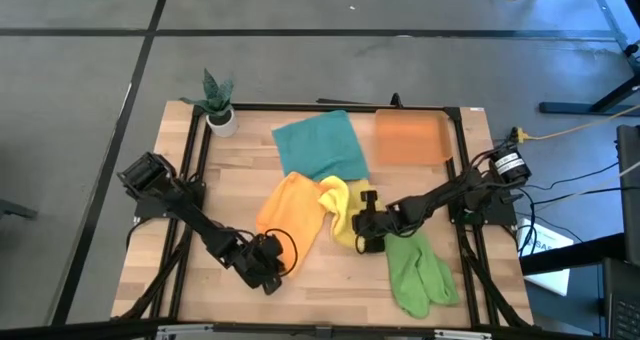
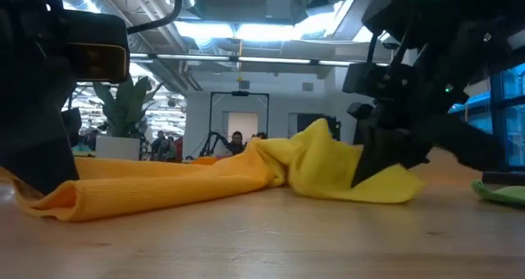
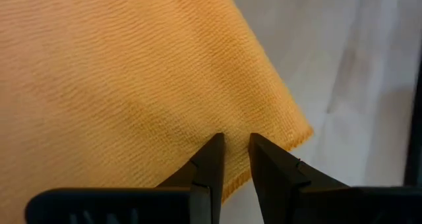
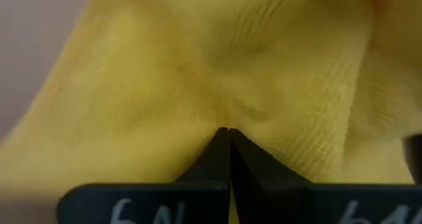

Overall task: Roll microfiber towels into tight, uniform cylinder then place into a basket
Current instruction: Roll the orange microfiber towel

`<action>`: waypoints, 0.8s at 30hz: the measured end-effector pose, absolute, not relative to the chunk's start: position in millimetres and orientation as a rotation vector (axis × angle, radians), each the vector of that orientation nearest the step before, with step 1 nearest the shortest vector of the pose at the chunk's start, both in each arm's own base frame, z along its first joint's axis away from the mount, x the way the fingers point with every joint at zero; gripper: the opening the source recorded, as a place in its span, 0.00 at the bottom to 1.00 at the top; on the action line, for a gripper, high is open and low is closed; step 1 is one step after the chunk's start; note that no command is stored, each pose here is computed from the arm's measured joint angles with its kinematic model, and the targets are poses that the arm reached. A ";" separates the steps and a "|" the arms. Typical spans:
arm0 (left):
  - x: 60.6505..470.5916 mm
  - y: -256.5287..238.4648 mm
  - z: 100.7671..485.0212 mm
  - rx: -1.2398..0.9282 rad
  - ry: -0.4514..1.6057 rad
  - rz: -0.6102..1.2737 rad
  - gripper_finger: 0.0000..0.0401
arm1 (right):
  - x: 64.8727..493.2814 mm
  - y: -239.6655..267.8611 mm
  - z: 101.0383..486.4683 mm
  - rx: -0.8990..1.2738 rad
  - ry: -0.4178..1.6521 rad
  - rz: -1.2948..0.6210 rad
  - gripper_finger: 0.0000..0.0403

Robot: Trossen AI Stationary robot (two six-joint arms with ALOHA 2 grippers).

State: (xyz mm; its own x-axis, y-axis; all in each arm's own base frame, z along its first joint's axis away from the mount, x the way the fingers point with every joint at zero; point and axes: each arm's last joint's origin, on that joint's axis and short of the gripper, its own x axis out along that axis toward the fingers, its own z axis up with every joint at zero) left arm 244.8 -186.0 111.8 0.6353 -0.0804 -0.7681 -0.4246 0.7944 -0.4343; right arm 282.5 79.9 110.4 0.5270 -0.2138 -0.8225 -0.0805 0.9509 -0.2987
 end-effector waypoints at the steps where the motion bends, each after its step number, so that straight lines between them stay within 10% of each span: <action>1: 245.5 -186.8 112.0 -0.646 0.870 0.199 0.17 | 282.1 77.0 110.2 -0.331 1.023 -0.110 0.00; 24: 252.1 -196.0 123.6 -0.589 0.831 0.119 0.17 | 272.1 57.0 145.0 -0.548 0.915 -0.492 0.02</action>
State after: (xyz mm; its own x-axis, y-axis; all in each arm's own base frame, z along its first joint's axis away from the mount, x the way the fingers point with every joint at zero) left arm 252.1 -196.0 123.6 0.6778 -0.1246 -0.7246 -0.3232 0.8347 -0.4459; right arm 272.1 57.0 145.0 0.5199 -0.6094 -0.5986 0.1630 0.7587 -0.6308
